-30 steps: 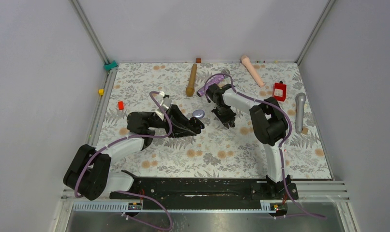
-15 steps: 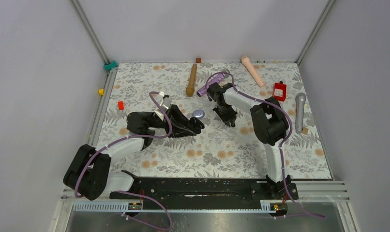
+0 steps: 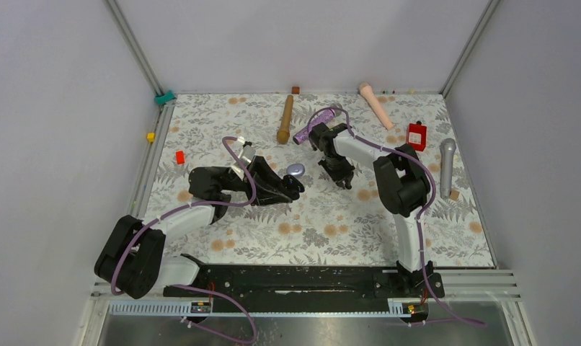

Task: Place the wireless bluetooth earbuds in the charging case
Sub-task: Pick up the earbud from the center of the board.

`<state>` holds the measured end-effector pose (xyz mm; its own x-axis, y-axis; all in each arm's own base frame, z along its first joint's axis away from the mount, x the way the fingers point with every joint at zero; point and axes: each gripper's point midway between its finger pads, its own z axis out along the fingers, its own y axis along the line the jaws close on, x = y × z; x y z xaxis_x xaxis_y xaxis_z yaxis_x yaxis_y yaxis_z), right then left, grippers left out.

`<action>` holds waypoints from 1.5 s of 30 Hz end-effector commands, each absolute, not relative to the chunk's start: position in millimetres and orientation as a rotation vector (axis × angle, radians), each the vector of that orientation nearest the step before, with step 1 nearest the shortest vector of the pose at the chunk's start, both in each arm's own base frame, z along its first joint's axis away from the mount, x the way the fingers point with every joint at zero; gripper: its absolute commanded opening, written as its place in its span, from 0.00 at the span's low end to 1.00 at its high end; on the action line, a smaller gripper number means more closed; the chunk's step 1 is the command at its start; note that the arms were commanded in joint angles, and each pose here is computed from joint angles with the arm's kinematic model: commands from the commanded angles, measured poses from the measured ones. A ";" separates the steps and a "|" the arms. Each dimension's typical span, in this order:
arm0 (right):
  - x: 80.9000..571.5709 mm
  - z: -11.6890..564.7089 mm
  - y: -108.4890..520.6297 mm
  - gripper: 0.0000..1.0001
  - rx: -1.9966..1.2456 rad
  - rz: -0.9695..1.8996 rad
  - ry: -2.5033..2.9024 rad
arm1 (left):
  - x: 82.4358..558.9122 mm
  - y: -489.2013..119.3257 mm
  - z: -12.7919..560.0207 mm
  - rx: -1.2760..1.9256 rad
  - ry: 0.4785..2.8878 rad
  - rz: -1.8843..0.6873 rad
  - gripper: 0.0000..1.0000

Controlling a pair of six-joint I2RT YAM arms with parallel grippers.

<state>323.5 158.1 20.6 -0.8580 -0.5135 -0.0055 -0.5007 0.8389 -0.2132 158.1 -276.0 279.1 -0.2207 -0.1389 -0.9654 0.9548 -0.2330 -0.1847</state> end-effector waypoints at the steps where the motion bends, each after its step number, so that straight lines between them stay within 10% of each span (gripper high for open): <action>1: 332.0 26.0 145.9 0.28 -0.813 -0.404 2.924 | 151.7 -272.7 289.3 1.182 1.035 -1.556 0.00; 45: 340.8 45.3 137.7 0.09 -0.815 -0.446 2.858 | 151.2 -272.5 290.0 1.178 1.037 -1.559 0.00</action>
